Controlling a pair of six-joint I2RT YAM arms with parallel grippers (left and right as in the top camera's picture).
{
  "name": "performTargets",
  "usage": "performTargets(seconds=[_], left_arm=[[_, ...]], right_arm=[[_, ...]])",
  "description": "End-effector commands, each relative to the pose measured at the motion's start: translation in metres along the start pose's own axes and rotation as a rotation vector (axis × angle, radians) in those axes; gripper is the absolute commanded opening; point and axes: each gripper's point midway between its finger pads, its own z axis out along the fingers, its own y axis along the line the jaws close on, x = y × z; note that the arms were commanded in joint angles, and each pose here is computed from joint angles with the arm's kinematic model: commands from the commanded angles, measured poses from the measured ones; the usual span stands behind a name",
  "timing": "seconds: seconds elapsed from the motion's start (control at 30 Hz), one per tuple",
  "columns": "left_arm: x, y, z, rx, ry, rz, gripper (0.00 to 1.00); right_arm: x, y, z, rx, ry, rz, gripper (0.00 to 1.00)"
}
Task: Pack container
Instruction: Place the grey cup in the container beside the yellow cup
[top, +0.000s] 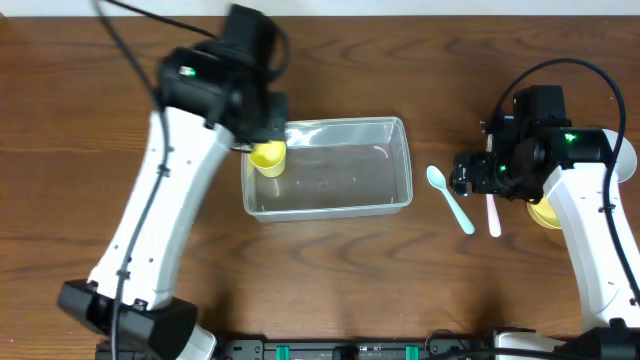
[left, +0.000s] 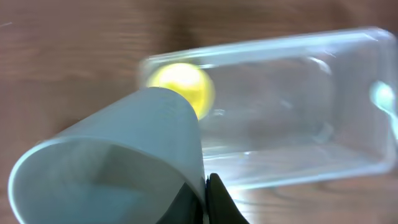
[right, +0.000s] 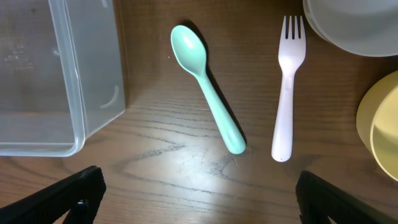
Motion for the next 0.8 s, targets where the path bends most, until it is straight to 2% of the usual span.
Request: performTargets(seconds=[0.0,0.23,0.53,0.77], left_arm=[[0.008,-0.047,0.011,0.067,0.024,0.118,0.06],[0.018,-0.079,0.052,0.058,0.113,0.194,0.07],[0.027,-0.078,0.125,0.001,0.263,0.236,0.06],[0.030,-0.071,0.162,-0.026,0.327,0.229,0.06]], right_arm=[[-0.005,-0.002,-0.004,0.004,-0.015,-0.011,0.99],[-0.005,-0.002,-0.004,0.004,-0.014,-0.011,0.99],[-0.004,-0.002,-0.004,0.004,-0.011,-0.010,0.99],[-0.004,-0.002,-0.004,0.004,-0.011,-0.010,0.99]])
